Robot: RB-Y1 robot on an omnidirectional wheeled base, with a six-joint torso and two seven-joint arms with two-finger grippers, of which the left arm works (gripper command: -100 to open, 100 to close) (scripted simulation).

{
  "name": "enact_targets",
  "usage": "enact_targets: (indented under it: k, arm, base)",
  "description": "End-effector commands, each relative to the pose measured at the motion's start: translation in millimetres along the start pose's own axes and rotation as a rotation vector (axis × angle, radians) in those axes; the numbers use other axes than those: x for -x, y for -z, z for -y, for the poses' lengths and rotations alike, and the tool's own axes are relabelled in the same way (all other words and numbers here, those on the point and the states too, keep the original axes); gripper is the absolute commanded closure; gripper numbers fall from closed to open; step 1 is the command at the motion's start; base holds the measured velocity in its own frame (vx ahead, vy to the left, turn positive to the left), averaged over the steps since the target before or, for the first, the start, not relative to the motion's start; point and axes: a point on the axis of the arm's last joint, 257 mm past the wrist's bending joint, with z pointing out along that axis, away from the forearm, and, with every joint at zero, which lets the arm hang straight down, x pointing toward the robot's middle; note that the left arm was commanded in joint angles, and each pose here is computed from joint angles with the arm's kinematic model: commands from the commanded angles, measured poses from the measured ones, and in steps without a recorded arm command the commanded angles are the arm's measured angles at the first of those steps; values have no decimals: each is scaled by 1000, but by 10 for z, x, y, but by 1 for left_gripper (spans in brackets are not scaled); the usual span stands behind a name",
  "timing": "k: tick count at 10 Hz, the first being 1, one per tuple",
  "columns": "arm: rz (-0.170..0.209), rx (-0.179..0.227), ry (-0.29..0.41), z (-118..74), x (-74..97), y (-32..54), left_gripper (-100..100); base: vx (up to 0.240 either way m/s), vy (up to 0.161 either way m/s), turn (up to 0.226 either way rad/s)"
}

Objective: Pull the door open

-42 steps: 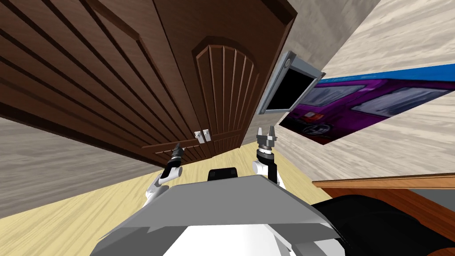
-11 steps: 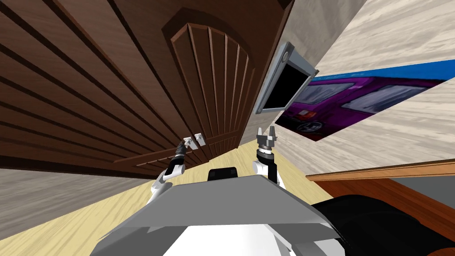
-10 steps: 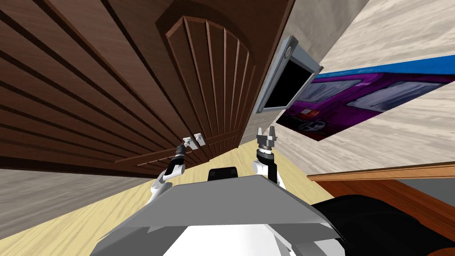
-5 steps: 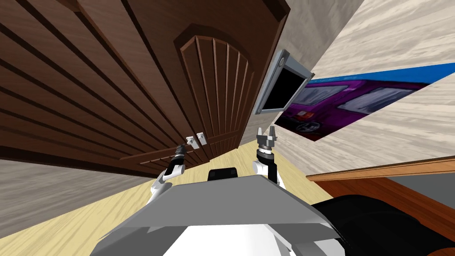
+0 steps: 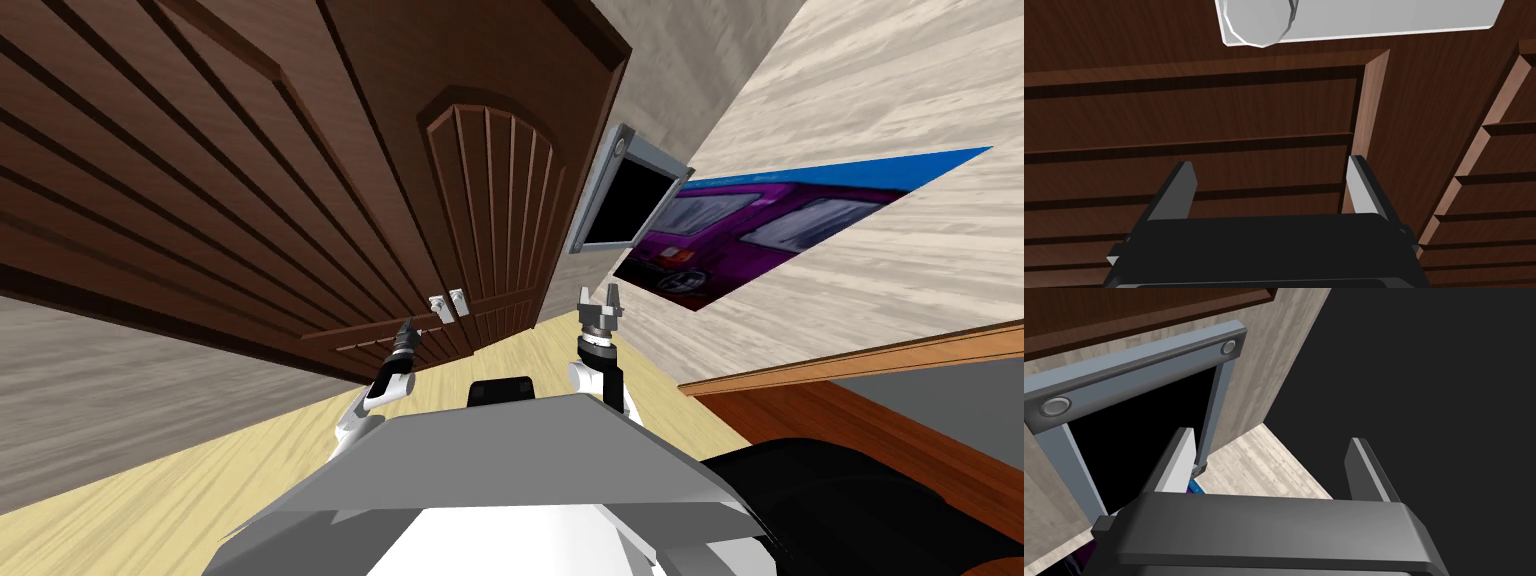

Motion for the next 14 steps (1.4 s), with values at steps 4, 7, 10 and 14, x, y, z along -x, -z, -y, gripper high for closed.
enact_targets:
  k: [4, 7, 10, 14]
  arm:
    - [7, 9, -3, -53, 50, 38, -100]
    - [43, 26, -17, -121, 264, 80, -100]
    - [38, 16, -11, -86, 197, 23, -100]
    - [5, -10, 6, 25, -50, -96, -100]
  base:
    - [-108, -52, 2]
    - [58, 85, 87]
    - [180, 58, -29]
    - [195, -65, -113]
